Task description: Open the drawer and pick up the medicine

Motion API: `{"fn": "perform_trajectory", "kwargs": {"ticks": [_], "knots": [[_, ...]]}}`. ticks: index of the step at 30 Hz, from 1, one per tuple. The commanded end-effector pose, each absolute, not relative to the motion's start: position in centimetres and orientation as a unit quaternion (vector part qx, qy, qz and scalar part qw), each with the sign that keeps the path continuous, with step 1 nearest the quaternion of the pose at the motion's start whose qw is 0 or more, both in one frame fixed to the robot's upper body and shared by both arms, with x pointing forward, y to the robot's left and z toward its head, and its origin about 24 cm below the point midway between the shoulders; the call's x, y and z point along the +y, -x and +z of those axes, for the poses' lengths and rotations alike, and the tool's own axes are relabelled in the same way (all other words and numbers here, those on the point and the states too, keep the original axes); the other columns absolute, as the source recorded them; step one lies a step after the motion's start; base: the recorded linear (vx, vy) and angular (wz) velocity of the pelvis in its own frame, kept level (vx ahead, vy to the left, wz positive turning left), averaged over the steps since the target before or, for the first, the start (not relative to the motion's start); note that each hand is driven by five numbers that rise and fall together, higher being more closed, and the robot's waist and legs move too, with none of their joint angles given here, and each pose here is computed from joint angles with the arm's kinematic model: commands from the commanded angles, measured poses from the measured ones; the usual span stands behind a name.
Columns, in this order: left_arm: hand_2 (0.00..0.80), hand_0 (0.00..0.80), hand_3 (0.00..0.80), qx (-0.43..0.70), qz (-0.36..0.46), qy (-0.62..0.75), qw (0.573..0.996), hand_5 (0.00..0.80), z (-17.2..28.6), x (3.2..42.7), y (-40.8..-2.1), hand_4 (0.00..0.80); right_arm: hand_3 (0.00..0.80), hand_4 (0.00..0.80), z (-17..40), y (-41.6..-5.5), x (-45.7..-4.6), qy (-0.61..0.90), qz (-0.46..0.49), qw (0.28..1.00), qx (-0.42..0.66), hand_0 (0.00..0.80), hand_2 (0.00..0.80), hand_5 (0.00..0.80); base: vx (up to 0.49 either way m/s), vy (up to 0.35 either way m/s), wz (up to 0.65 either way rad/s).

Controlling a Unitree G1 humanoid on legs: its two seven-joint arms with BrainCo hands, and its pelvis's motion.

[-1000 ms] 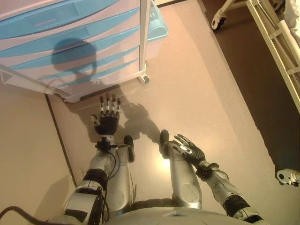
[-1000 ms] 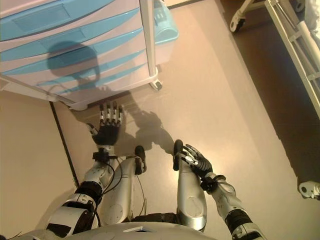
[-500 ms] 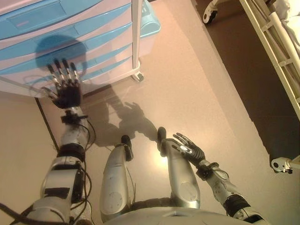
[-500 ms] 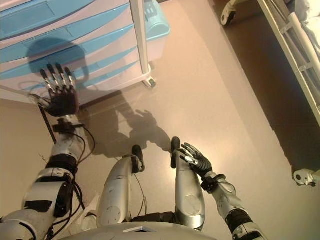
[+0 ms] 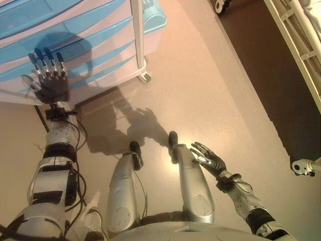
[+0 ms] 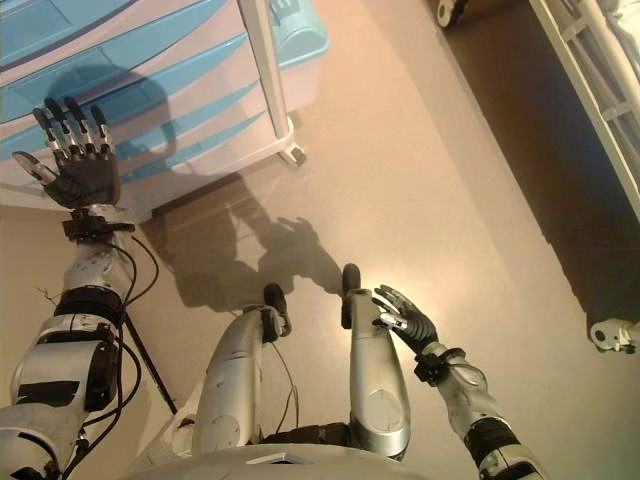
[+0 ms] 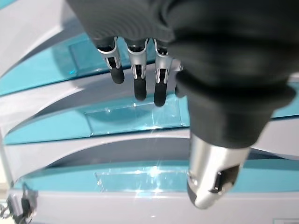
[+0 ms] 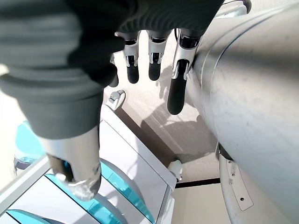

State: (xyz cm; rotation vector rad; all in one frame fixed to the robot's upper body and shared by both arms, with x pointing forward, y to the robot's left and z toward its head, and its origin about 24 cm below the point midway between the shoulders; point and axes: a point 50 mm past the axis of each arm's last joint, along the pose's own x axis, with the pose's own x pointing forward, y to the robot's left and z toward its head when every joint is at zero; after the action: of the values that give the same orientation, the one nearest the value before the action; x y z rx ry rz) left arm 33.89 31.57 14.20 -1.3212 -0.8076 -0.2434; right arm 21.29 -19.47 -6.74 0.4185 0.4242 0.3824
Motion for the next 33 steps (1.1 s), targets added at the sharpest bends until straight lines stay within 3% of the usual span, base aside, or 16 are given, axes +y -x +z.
{"fn": "perform_trajectory", "kwargs": {"ticks": [1,23,33], "knots": [[0.0,0.0,0.0,-0.388,-0.146,0.576,0.705,0.0,16.9,32.2,-34.2,0.0,0.0,0.0,-9.9,-16.3,-19.5,-0.203,0.19,0.91,0.307,0.0,0.0,0.0,0.0,0.0,0.0],[0.0,0.0,0.0,-0.288,-0.14,0.652,0.687,0.0,9.0,27.2,-33.9,0.0,0.0,0.0,-9.6,-17.4,-17.0,-0.222,0.211,0.903,0.303,0.0,0.0,0.0,-0.011,-0.016,0.03],[0.0,0.0,0.0,-0.327,-0.122,0.642,0.683,0.0,10.9,29.2,-34.1,0.0,0.0,0.0,-9.7,-17.3,-17.2,-0.216,0.213,0.901,0.309,0.0,0.0,0.0,0.005,0.011,0.01]]}}
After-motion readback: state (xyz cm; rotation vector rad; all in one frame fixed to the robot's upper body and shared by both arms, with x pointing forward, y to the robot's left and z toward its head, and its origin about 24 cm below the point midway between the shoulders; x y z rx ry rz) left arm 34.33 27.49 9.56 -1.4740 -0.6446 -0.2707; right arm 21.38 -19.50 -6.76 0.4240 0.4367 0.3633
